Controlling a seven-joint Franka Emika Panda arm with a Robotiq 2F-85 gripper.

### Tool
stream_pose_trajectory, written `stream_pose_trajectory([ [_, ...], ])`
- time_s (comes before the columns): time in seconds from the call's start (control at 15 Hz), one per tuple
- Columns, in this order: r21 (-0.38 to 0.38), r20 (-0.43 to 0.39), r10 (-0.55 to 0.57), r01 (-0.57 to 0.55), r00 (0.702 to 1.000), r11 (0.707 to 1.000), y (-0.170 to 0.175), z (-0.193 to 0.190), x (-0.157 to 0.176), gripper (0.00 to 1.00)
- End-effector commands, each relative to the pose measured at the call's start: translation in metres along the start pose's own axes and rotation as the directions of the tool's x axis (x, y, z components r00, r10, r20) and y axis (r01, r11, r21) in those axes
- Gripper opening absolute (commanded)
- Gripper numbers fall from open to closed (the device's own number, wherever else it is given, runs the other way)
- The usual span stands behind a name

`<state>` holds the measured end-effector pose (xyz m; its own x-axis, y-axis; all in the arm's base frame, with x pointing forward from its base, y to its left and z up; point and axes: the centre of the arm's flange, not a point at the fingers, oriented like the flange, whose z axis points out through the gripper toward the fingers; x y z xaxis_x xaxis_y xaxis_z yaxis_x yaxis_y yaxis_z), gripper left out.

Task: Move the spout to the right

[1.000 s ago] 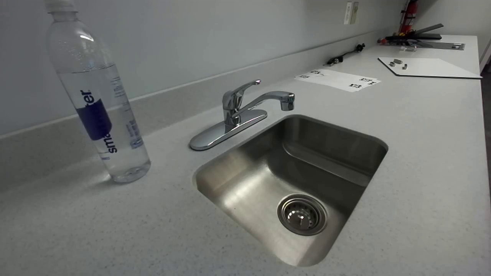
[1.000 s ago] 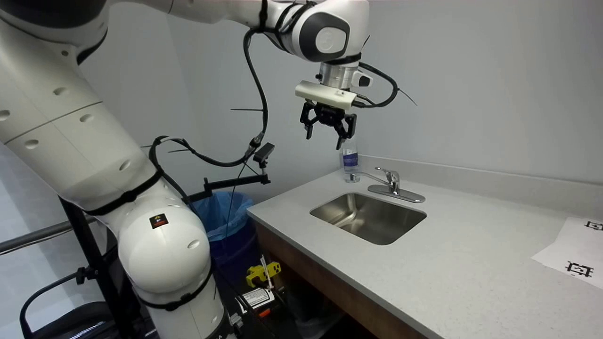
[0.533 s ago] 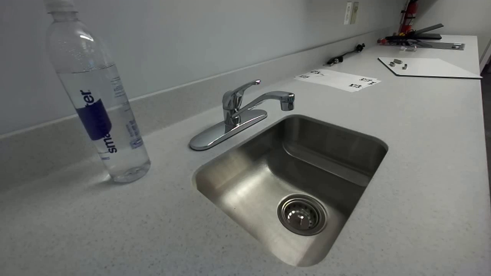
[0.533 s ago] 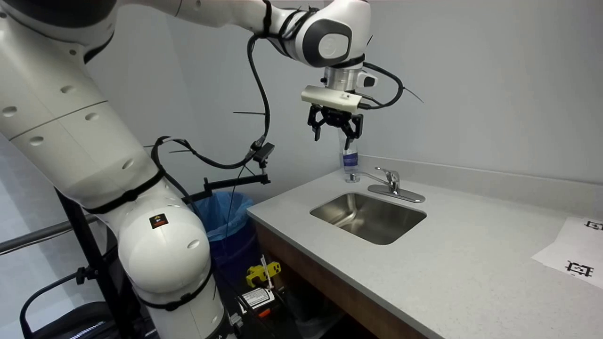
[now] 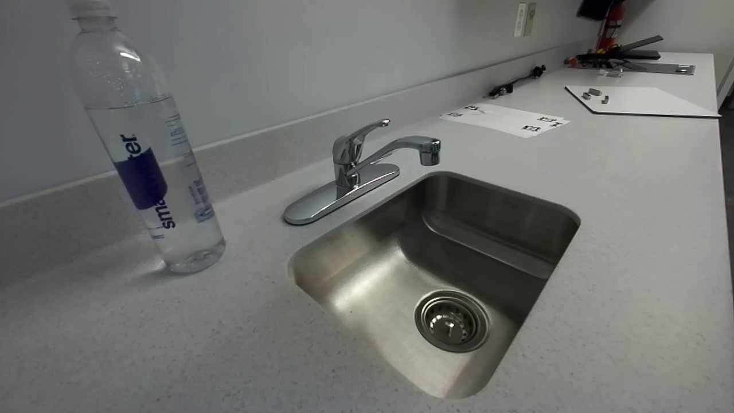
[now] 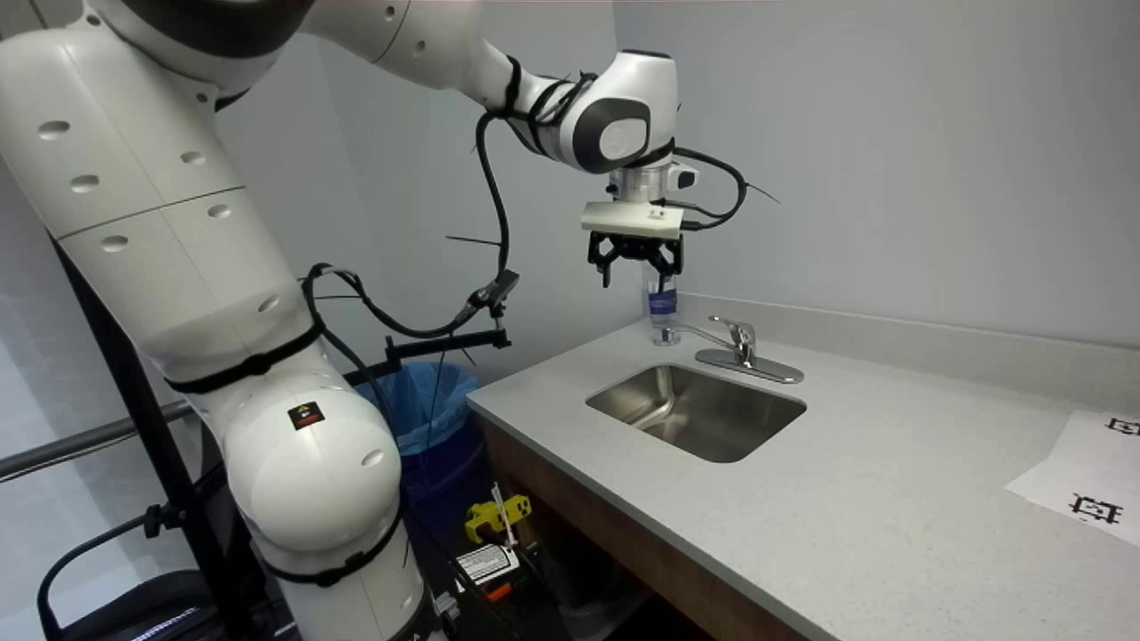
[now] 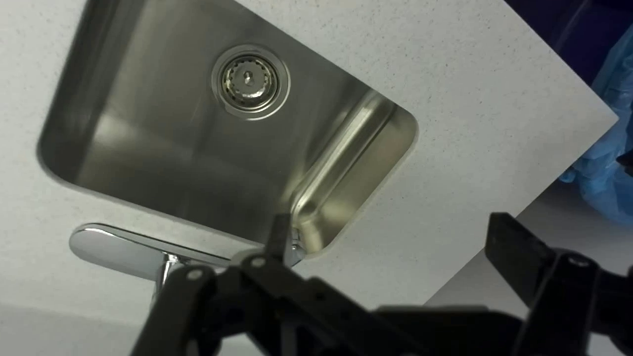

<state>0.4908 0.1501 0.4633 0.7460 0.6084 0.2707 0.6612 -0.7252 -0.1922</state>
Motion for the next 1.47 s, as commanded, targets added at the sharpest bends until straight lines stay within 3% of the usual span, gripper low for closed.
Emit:
stream_pose_trajectory([
  [0.0, -0.015, -0.026, -0.085, 0.084, 0.996, 0.996, -0.011, 0.02, 0.024, 1.0],
  [0.73, -0.026, -0.079, -0.211, 0.209, 0.974, 0.978, -0.024, 0.046, 0.083, 1.0],
  [1.4, 0.034, -0.076, -0.308, 0.311, 0.948, 0.95, -0.038, 0.073, 0.124, 1.0],
])
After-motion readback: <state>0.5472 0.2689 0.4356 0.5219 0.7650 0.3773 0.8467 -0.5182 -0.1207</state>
